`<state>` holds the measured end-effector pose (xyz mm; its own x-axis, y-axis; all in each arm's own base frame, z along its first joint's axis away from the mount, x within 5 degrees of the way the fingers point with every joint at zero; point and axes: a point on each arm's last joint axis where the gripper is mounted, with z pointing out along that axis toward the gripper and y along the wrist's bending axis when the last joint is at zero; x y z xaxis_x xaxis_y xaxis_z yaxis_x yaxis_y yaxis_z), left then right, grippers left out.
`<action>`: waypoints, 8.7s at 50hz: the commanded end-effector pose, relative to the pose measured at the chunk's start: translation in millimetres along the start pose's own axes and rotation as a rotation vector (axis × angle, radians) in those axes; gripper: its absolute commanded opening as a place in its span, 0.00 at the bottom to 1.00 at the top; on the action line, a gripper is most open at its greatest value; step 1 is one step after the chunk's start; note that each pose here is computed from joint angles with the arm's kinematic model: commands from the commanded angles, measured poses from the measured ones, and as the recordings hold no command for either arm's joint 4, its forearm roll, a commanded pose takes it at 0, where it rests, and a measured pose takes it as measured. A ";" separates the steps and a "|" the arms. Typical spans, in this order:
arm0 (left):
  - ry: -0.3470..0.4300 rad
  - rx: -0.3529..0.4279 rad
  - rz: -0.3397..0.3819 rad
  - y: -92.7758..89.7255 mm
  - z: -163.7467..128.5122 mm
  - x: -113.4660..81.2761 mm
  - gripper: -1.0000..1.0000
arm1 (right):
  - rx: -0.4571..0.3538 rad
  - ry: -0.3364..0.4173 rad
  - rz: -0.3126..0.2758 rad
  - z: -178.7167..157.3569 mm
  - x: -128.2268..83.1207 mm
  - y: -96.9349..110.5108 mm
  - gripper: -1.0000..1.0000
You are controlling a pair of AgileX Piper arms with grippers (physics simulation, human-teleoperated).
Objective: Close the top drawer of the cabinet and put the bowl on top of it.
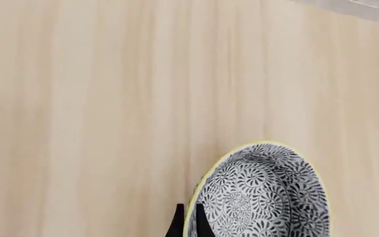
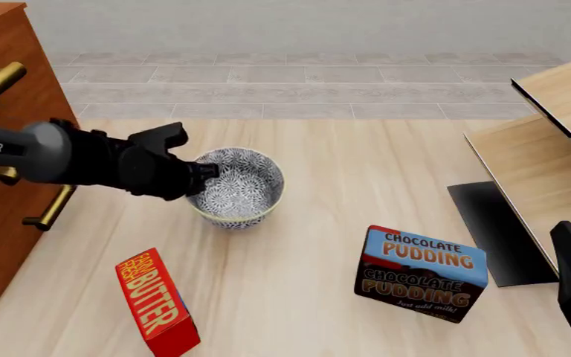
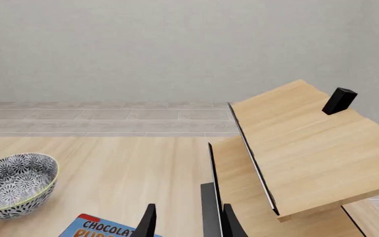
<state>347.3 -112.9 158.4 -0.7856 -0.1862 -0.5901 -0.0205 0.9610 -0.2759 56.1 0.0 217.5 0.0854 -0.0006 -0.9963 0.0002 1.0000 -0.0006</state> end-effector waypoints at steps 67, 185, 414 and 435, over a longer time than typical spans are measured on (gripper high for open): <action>-0.242 0.091 -0.052 -15.3 -244.5 -46.5 0.00 | 0.000 0.000 0.000 -0.1 0.9 0.0 1.00; -0.501 -0.135 -0.451 37.8 -410.6 -82.3 0.00 | 0.000 0.000 0.000 -0.1 0.9 0.0 1.00; -0.626 -0.485 -0.676 164.4 -398.2 -168.0 1.00 | 0.000 0.000 0.000 -0.1 0.9 0.0 1.00; -0.648 -0.468 -0.628 128.8 -425.9 -138.3 1.00 | 0.000 0.000 0.000 -0.1 0.9 0.0 1.00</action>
<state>209.0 140.2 520.9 -0.0656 -0.6396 -0.7659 -0.6781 0.5916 -0.4360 56.1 0.0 217.6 0.0854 -0.0005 -0.9963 0.0002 1.0000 -0.0005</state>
